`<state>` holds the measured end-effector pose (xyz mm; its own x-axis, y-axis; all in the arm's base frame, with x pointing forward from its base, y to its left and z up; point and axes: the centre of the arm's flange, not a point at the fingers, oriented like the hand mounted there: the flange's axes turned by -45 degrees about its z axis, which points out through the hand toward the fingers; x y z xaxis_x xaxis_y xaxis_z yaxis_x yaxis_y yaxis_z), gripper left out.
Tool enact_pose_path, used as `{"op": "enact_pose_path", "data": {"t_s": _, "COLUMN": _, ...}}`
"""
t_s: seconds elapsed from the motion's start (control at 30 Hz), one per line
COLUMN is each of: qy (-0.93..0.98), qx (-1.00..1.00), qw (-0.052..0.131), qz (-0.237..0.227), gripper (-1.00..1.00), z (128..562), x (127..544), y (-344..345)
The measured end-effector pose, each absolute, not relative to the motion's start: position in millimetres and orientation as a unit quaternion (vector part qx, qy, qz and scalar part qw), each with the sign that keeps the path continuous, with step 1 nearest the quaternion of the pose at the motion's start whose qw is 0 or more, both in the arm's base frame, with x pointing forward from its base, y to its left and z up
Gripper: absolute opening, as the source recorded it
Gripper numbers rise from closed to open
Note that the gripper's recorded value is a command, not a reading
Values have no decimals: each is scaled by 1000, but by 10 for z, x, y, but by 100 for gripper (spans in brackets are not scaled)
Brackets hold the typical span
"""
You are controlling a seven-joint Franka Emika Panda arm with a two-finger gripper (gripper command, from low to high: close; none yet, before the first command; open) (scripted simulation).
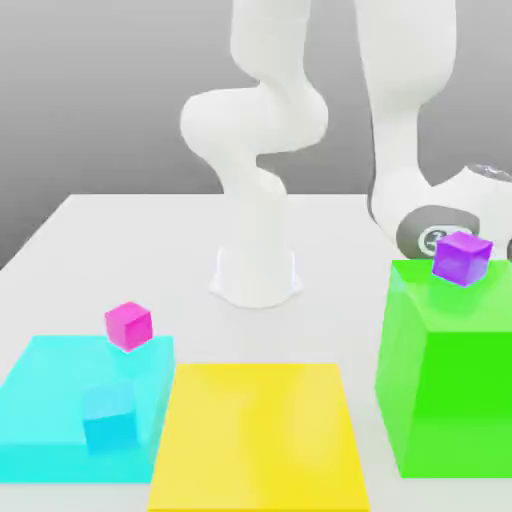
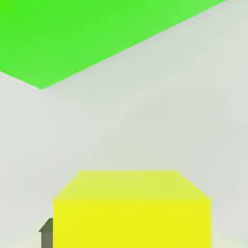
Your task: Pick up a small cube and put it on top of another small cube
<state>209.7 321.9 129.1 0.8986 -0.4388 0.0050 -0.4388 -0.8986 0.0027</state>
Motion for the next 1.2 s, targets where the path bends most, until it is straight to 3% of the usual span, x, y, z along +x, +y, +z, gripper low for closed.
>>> {"op": "enact_pose_path", "data": {"t_s": 0.23, "qy": -224, "qx": 974, "qw": 17, "qz": 17, "gripper": -100, "z": 1479, "x": 2142, "y": 3223}}
{"op": "enact_pose_path", "data": {"t_s": 0.43, "qy": -225, "qx": 974, "qw": 16, "qz": 17, "gripper": -100, "z": 1707, "x": 2145, "y": 3226}}
{"op": "enact_pose_path", "data": {"t_s": 0.7, "qy": -199, "qx": 980, "qw": -9, "qz": 3, "gripper": -100, "z": 2054, "x": 2160, "y": 3268}}
{"op": "enact_pose_path", "data": {"t_s": 1.2, "qy": 165, "qx": 983, "qw": -55, "qz": 63, "gripper": -100, "z": 3148, "x": 2154, "y": 3898}}
